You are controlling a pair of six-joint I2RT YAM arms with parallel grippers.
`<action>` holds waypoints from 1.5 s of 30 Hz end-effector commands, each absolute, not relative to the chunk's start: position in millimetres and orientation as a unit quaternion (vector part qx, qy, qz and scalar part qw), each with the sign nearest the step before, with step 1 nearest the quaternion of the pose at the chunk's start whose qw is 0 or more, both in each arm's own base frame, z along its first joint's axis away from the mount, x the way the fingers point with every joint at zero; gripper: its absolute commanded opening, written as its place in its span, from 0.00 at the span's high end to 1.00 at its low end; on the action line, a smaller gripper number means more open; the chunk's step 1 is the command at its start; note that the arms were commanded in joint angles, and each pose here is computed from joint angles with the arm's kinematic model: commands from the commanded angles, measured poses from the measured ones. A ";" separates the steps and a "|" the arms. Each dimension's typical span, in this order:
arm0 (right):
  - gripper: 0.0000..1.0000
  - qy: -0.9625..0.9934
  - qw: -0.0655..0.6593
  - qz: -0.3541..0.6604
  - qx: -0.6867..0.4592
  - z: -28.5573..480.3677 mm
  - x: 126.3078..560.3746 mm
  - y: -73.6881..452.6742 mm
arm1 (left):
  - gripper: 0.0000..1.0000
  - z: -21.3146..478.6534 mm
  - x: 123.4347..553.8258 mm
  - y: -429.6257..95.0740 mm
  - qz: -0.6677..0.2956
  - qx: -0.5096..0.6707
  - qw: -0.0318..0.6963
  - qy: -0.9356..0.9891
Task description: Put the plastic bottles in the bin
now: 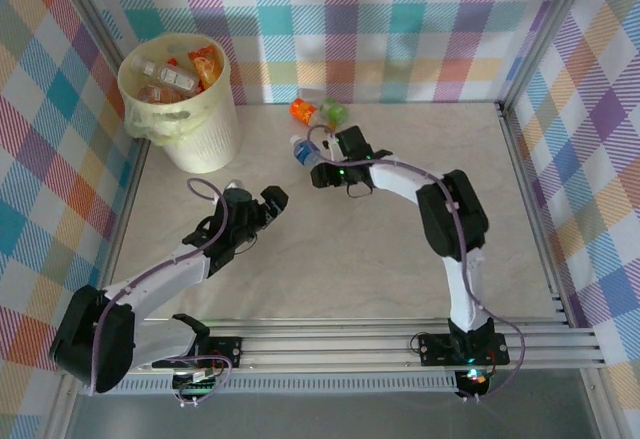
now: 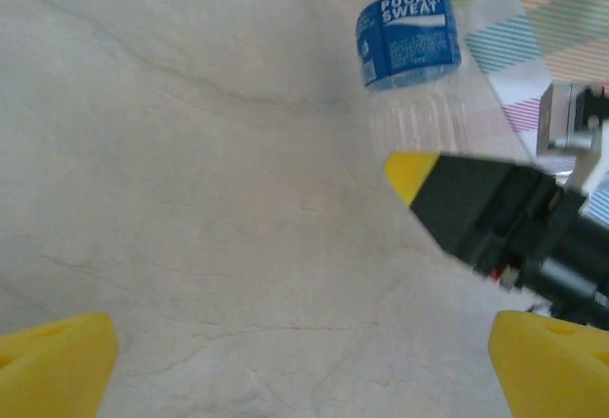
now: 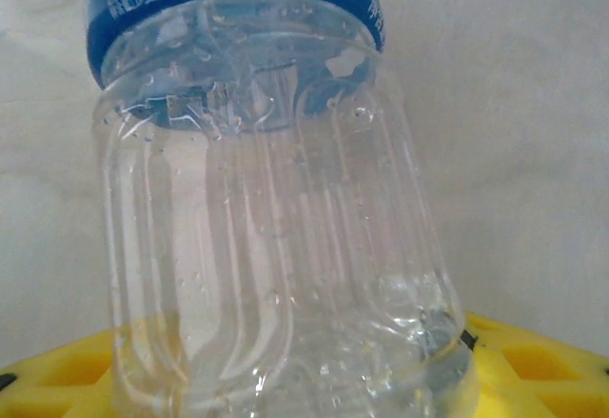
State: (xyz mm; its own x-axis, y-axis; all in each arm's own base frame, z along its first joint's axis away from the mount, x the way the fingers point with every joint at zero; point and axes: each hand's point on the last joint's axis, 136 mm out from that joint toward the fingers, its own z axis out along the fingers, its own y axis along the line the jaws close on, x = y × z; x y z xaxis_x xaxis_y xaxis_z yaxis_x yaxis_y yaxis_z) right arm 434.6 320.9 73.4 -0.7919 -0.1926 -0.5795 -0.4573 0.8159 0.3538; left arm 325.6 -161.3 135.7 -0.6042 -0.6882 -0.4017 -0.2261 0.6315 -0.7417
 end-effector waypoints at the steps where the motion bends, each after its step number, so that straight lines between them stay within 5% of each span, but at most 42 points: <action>1: 0.46 0.874 0.308 0.321 -0.195 110.3 405.4 332.7 | 0.00 158.7 339.1 -181.8 -0.388 -0.236 0.365 0.813; 18: 0.45 0.801 0.244 0.475 -0.269 150.5 266.2 361.3 | 0.00 174.2 372.4 -226.7 -0.489 -0.209 0.352 0.770; 31: 0.41 0.806 0.242 0.489 -0.228 154.0 272.5 366.8 | 0.26 182.9 376.4 -236.6 -0.505 -0.184 0.352 0.766; 37: 0.29 0.815 0.246 0.487 -0.197 154.7 279.5 365.2 | 0.45 185.5 377.6 -239.5 -0.500 -0.171 0.353 0.772; 45: 0.13 0.823 0.284 0.476 -0.129 162.5 289.2 347.3 | 0.45 188.5 379.0 -226.0 -0.453 -0.176 0.371 0.791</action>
